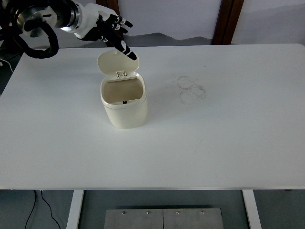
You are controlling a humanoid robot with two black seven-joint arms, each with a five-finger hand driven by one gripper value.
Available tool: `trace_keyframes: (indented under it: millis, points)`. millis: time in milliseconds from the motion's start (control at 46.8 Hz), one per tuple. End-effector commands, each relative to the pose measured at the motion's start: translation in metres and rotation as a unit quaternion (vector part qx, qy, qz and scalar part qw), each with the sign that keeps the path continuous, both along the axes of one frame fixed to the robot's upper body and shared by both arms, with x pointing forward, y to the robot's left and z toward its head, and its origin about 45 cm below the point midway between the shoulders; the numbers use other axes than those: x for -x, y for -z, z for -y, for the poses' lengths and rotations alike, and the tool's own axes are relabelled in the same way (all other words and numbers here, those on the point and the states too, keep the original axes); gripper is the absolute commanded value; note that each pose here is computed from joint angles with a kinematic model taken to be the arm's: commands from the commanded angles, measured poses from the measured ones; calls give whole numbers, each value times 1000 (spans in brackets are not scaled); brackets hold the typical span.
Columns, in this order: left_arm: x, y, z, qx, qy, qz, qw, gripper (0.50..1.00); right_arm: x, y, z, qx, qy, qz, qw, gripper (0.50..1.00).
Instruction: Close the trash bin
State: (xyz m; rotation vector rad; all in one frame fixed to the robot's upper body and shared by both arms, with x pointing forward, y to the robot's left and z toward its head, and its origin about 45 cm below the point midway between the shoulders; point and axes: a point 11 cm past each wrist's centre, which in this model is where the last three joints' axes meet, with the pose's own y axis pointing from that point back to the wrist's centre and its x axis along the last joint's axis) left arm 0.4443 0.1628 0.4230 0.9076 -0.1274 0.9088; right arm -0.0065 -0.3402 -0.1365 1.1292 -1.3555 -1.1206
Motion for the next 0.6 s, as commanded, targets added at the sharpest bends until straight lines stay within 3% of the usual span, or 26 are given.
trace_keyframes:
  millis: [0, 577]
  points:
    - [0, 0, 2, 2, 0, -2, 1000, 1000, 0, 0, 0, 0, 0, -1, 1000, 995]
    - [8, 9, 10, 13, 0, -22, 1000, 1000, 0, 0, 0, 0, 0, -1, 1000, 995]
